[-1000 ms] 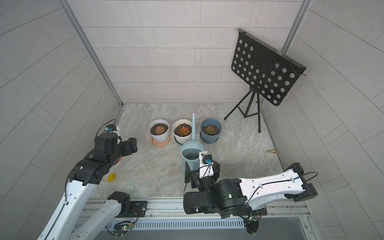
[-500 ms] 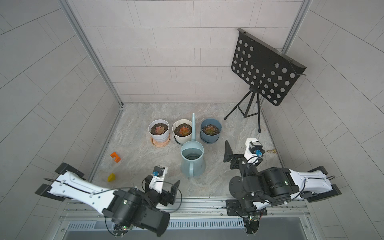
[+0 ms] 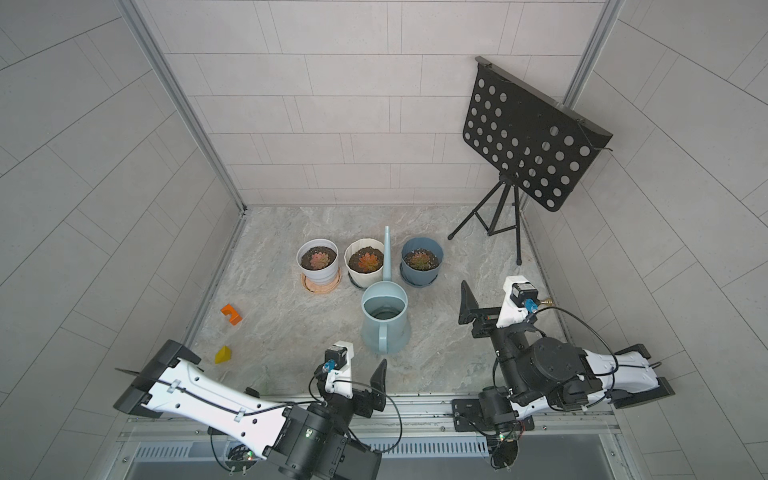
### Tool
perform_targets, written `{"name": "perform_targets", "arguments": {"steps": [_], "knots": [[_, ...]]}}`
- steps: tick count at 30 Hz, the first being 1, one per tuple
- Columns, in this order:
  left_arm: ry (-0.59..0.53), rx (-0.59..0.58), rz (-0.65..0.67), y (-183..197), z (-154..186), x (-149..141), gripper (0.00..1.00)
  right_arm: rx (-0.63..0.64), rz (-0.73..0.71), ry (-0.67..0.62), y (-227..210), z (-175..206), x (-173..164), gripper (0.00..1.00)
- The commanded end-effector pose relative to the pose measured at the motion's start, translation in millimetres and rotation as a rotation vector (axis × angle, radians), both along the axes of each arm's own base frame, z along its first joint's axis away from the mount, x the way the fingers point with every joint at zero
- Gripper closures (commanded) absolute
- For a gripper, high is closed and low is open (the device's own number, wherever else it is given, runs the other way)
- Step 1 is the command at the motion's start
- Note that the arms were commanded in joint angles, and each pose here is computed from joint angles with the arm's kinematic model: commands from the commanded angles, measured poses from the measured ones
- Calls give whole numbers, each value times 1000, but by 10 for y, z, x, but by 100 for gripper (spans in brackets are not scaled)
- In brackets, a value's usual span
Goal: Water the succulent around the soil edge
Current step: Pick up the watering can from the center of the board.
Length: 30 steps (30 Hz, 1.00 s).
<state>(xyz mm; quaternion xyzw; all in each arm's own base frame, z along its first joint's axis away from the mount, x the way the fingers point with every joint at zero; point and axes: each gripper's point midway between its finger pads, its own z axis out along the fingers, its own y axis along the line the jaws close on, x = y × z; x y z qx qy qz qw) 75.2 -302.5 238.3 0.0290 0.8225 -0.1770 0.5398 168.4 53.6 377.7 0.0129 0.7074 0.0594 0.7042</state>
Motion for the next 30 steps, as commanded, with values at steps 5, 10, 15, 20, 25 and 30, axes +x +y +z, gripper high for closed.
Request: {"name": "perform_targets", "arguments": {"steps": [5,10,15,20,25,30], "knots": [[73,32,-18,-350,-228,131,5,11,-168,11,-376,-6,0,0],[106,66,-6,-425,-407,276,5,24,-180,12,-445,-18,2,0],[103,108,15,-448,-489,436,5,33,-187,13,-486,-7,3,0],[96,158,34,-454,-585,583,6,42,-192,15,-522,-22,4,0],[80,212,43,-468,-623,702,14,45,-194,14,-529,-28,4,0],[80,226,55,-426,-656,812,34,47,-195,15,-533,-23,4,0]]}}
